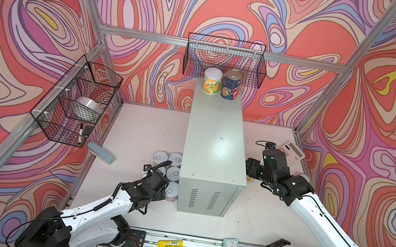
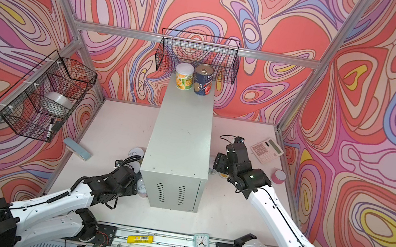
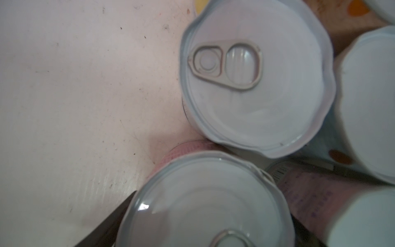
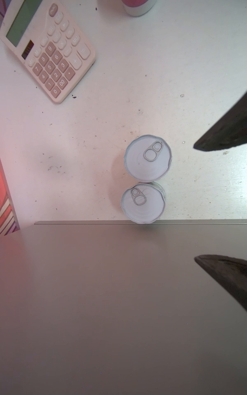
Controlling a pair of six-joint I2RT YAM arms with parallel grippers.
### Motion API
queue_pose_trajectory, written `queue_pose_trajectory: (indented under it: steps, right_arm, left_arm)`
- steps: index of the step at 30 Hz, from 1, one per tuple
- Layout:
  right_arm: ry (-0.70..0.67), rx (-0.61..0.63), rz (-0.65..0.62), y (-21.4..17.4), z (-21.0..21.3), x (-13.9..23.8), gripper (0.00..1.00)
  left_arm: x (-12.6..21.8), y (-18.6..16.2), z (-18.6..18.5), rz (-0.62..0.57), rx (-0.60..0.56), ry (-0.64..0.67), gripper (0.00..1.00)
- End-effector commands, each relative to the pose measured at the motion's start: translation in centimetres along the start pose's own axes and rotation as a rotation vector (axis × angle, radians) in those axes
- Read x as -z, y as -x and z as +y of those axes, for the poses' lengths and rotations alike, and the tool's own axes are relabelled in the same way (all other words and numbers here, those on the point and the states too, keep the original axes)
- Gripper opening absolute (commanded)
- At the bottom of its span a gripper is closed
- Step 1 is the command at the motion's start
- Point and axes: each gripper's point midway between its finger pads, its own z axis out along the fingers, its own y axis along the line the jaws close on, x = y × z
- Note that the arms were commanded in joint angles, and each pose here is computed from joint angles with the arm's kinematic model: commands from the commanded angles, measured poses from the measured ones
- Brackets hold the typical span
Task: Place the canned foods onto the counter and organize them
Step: 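Lower the left gripper onto the white-lidded cans nearest the robot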
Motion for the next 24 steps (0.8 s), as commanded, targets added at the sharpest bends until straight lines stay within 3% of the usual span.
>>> queue_pose_trajectory:
  steps: [1, 6, 10, 15, 16, 18, 19, 24]
  right_arm:
    - [-0.003, 0.003, 0.003, -0.3, -0.3, -0.6, 0.78]
    - [0.004, -0.003, 0.009, -0.5, -0.3, -0.9, 0.78]
    - [0.008, -0.003, 0.002, -0.3, -0.3, -0.8, 0.78]
    - [0.010, -0.002, -0.005, -0.1, -0.3, -0.6, 0.77]
    - [0.009, -0.001, -0.006, -0.2, -0.3, -0.6, 0.77]
    - [0.009, -0.002, -0.013, 0.0, -0.4, -0.5, 0.77]
    - [0.011, -0.001, -0.016, 0.1, -0.4, -0.5, 0.77]
    - [0.008, -0.003, -0.017, 0.1, -0.5, -0.3, 0.76]
  left_arm:
    - [-0.3, 0.8, -0.4, -0.031, 0.017, 0.003, 0.86]
    - [-0.9, 0.5, -0.6, -0.018, 0.012, 0.010, 0.83]
    - [-0.8, 0.7, -0.5, -0.023, 0.013, 0.019, 0.72]
    - [-0.1, 1.3, -0.3, -0.035, -0.003, 0.038, 0.46]
    - [0.1, 1.4, -0.2, -0.033, -0.011, 0.046, 0.37]
    - [0.6, 1.8, -0.2, -0.032, -0.022, 0.059, 0.07]
    - [0.9, 1.9, 0.0, -0.031, -0.026, 0.069, 0.00]
    - [2.6, 2.6, -1.0, -0.023, -0.037, 0.016, 0.00]
